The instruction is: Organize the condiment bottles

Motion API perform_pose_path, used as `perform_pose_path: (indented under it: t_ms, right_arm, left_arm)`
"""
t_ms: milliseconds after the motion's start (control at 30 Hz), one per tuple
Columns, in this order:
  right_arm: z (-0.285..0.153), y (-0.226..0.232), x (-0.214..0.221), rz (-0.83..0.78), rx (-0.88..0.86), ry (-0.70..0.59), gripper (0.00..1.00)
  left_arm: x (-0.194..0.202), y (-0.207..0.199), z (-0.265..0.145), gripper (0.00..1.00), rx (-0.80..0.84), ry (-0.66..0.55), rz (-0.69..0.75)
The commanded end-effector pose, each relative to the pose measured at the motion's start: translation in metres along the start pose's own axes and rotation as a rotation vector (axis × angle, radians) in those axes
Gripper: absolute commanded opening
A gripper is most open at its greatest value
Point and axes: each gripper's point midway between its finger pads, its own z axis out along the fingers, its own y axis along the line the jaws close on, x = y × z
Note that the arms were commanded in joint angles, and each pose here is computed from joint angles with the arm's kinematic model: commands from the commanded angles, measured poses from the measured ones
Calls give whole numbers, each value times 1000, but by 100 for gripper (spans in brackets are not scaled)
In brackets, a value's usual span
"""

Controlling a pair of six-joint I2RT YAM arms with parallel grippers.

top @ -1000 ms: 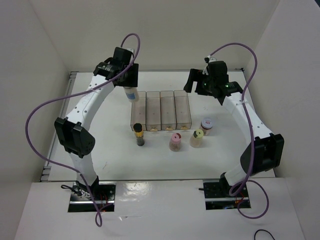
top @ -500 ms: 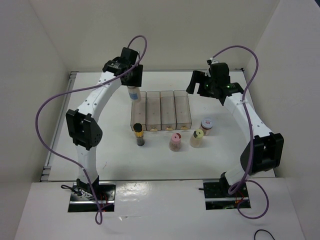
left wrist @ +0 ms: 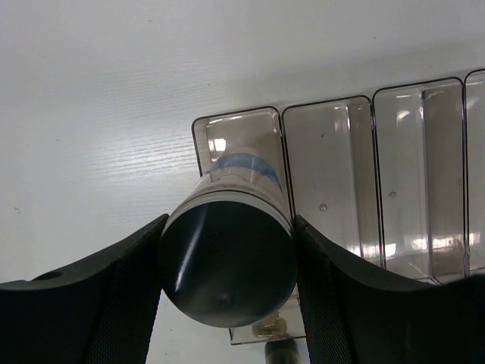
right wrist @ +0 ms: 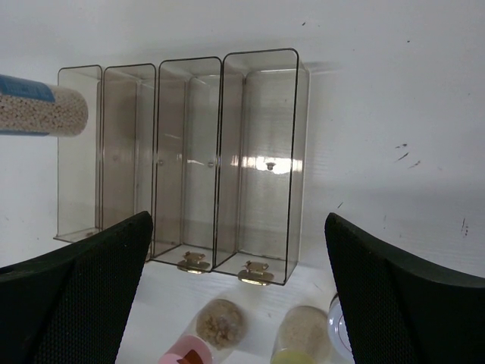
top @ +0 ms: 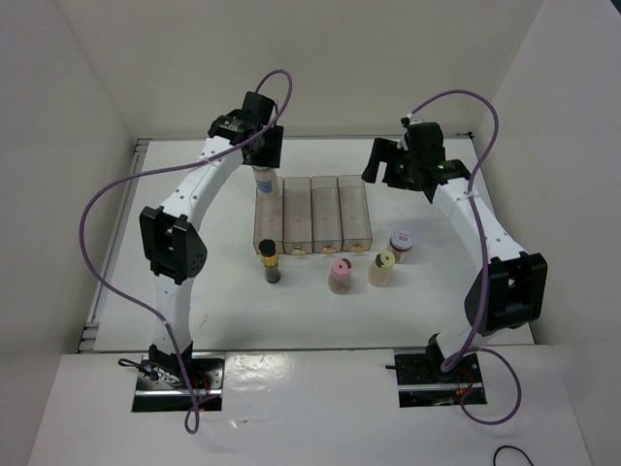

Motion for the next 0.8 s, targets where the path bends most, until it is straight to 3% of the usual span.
perform_pose_path:
  t_ms: [0, 767]
  right_arm:
    - [3, -3, -8, -11, -12, -25, 98]
    - [6, -6, -6, -4, -11, -17, 98]
  left_arm:
    - [-24, -8, -6, 37, 25, -77, 6]
    - [-4, -14, 31, 41, 12, -22, 23]
